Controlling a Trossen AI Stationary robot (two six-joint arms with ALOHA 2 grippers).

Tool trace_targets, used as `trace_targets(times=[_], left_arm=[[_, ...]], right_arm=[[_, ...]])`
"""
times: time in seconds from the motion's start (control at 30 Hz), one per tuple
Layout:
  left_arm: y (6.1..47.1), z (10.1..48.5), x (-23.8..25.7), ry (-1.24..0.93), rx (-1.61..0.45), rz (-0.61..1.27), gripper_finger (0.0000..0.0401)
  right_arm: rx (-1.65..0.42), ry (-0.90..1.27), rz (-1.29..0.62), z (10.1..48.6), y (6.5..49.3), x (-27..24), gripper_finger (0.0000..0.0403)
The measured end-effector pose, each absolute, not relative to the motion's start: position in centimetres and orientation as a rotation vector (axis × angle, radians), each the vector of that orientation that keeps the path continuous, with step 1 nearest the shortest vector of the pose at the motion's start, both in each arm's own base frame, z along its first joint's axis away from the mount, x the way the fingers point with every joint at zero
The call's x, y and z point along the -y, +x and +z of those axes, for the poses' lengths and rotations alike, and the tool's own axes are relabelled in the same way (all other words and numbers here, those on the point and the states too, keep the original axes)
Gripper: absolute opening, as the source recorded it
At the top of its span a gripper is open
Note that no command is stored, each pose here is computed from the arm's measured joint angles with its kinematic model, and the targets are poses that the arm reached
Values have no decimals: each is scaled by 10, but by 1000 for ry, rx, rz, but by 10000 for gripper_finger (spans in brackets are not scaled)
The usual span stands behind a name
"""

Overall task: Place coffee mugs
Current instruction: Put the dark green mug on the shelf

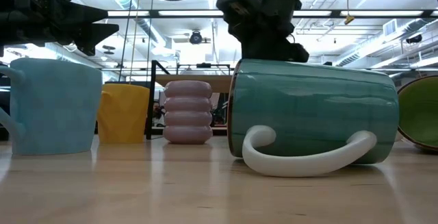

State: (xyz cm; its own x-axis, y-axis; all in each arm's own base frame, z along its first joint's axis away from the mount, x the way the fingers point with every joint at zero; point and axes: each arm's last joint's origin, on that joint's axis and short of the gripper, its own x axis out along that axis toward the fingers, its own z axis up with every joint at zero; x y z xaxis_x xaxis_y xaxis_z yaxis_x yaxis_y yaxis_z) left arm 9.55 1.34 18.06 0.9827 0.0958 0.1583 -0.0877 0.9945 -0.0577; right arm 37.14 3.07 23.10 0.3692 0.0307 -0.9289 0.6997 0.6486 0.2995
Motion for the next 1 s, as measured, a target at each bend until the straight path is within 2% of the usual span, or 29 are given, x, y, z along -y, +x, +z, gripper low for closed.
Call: trace_targets(times=[0.27, 0.47, 0.63, 1.0], left_arm=[[95, 181, -13, -51, 161, 92, 238], [95, 181, -13, -51, 161, 92, 238], [95, 181, -13, -51, 161, 92, 238], [96, 181, -13, -51, 161, 92, 238]], right_arm=[[-1116, 837, -538, 227, 371, -24, 137], [-1181, 855, -511, 219, 366, -24, 102], [-1230, 791, -452, 221, 362, -27, 55], [-1338, 551, -238, 221, 356, -46, 53]])
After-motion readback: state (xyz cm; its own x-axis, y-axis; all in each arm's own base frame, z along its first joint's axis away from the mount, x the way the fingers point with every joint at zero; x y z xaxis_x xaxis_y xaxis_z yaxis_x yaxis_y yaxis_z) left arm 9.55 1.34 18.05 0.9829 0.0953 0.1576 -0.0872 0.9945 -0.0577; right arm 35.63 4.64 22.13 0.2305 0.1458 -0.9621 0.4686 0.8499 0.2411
